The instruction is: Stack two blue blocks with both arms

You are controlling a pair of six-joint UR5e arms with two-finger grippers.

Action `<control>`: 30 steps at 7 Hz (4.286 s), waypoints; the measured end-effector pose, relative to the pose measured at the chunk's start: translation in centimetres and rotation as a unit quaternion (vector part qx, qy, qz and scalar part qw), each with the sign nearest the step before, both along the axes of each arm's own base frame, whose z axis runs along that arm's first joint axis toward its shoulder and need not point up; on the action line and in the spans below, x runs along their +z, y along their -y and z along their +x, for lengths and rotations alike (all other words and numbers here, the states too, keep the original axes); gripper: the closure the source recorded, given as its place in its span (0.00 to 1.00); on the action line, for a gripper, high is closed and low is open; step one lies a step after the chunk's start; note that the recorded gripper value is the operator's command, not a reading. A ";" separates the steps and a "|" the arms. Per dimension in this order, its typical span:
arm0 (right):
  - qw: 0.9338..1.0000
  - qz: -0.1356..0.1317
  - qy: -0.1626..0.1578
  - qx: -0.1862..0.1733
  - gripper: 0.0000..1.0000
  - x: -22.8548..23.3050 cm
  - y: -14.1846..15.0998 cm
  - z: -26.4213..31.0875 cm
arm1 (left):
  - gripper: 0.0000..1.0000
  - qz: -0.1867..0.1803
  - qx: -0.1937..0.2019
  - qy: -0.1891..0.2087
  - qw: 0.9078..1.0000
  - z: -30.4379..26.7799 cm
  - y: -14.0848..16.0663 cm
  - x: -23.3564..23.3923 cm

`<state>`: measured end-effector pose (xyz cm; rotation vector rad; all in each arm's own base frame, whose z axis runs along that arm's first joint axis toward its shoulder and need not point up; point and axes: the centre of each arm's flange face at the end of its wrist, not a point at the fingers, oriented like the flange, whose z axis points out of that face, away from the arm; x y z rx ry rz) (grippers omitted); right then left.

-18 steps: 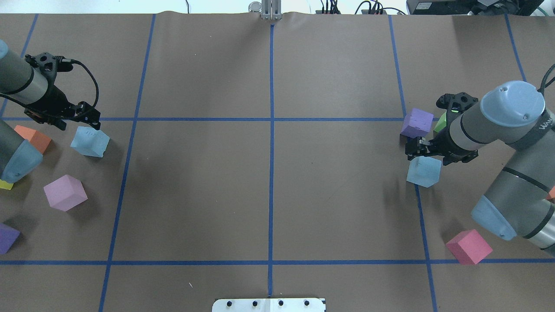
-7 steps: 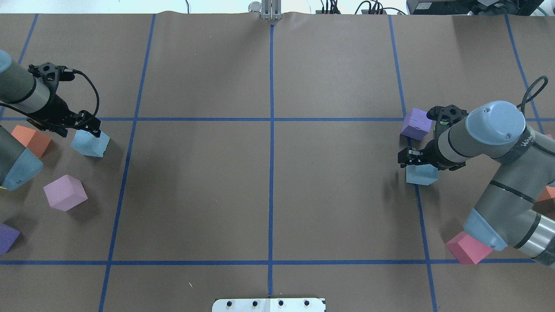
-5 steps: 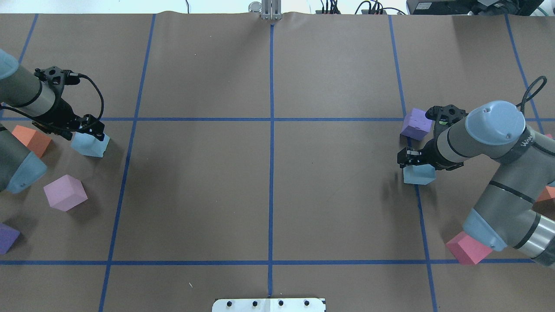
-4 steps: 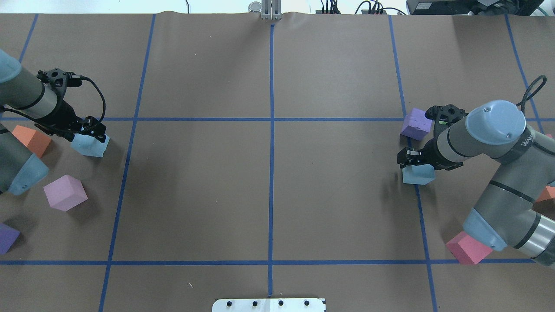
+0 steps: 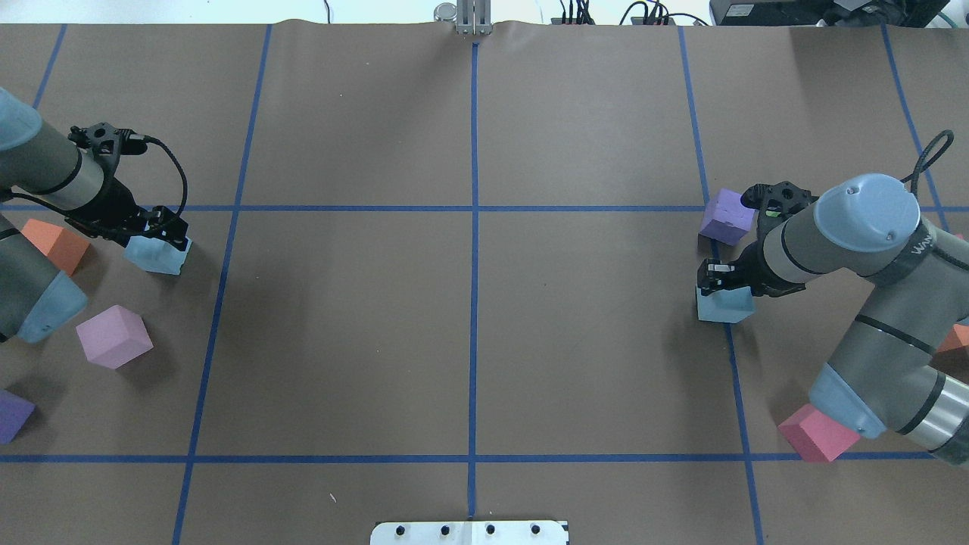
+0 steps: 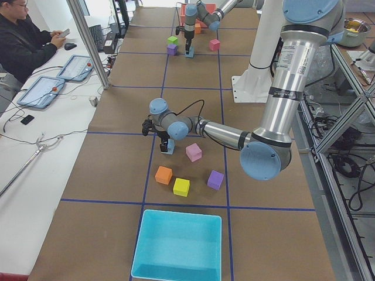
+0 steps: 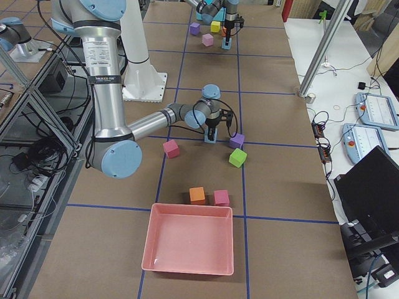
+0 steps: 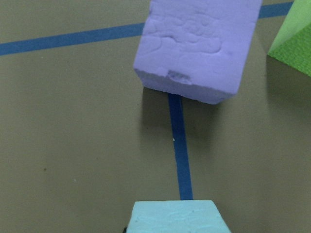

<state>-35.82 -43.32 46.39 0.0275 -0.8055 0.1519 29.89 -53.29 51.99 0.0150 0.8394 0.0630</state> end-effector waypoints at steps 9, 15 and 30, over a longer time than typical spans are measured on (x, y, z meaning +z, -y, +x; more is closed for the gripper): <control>1.000 -0.004 -0.004 -0.004 0.50 -9.5 2.1 -3.2 | 0.56 0.015 0.001 -0.015 1.000 0.1 0.1 -2.9; 0.998 0.035 -0.001 -0.043 0.50 -25.8 4.0 -15.2 | 0.56 -0.031 -0.041 -0.012 0.999 0.8 2.9 -12.1; 0.999 0.040 0.005 -0.013 0.00 -27.2 8.4 -26.4 | 0.56 -0.102 -0.122 -0.057 0.986 4.7 4.6 -22.5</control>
